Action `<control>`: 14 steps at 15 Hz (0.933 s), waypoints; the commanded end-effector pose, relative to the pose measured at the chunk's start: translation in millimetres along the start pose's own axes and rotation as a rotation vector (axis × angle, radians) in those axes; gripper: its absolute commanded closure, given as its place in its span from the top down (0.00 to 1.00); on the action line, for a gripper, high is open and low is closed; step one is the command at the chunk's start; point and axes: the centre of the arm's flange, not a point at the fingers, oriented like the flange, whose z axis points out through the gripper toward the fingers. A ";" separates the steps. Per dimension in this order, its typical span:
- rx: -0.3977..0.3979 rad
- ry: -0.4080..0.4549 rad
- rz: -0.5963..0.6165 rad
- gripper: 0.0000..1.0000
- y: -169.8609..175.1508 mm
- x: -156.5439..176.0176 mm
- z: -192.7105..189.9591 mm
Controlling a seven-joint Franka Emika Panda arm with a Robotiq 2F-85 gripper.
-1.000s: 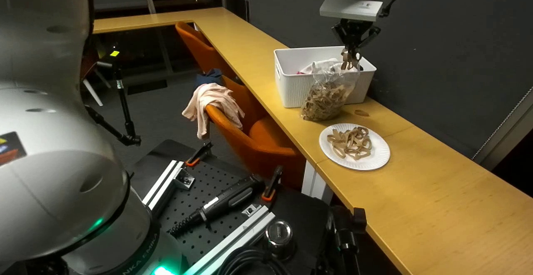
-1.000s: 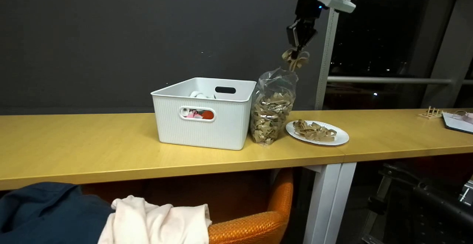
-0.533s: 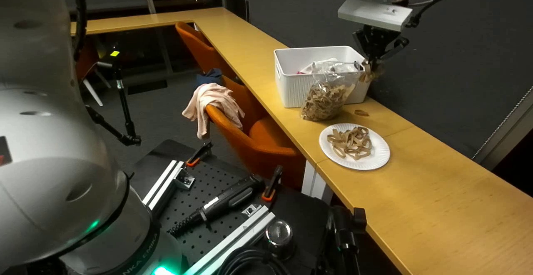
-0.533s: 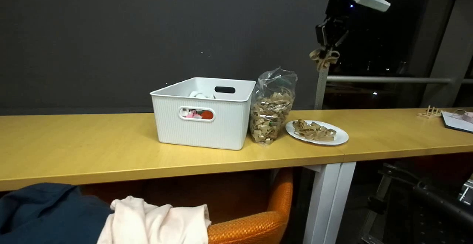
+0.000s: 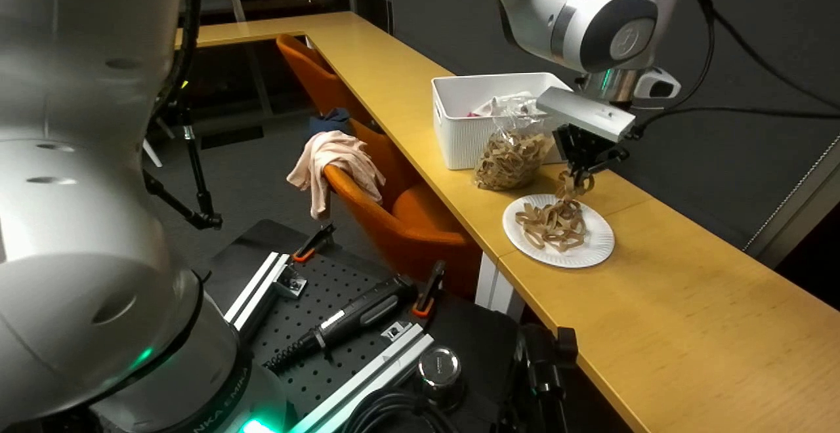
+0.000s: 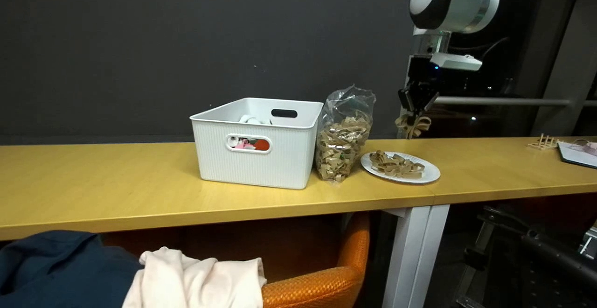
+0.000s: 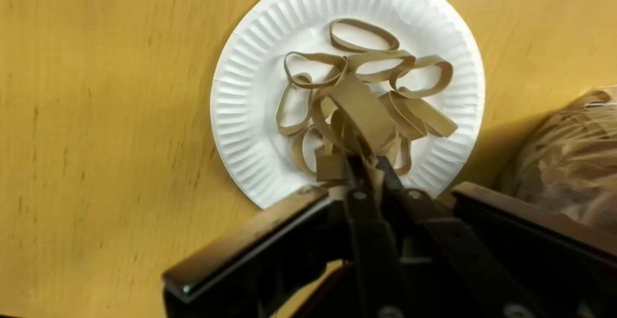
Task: Remove some rubber bands from the plastic bag and then put them on the white plate
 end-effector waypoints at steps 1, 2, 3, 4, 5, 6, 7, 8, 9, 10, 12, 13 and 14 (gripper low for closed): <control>0.020 0.001 -0.009 0.02 -10.1 21.0 30.1; 0.023 0.001 -0.012 0.22 -12.1 21.8 35.2; 0.026 -0.003 -0.011 0.34 -14.6 20.0 37.4; 0.030 -0.011 -0.014 0.40 -16.5 19.2 39.0; 0.036 -0.021 -0.013 0.47 -18.1 16.4 38.0; 0.035 -0.023 -0.006 0.55 -18.9 12.7 36.2; 0.033 -0.020 0.000 0.61 -18.7 8.3 32.2; 0.029 -0.009 0.008 0.69 -16.7 5.9 27.5; 0.023 0.007 0.014 0.76 -13.7 5.1 20.8; 0.021 0.016 0.021 0.82 -11.2 6.8 15.0; 0.011 0.045 0.031 0.97 -5.3 9.7 -5.0; 0.010 0.054 0.036 1.00 -3.3 9.1 -16.0; 0.002 0.074 0.044 1.00 -0.9 7.1 -29.4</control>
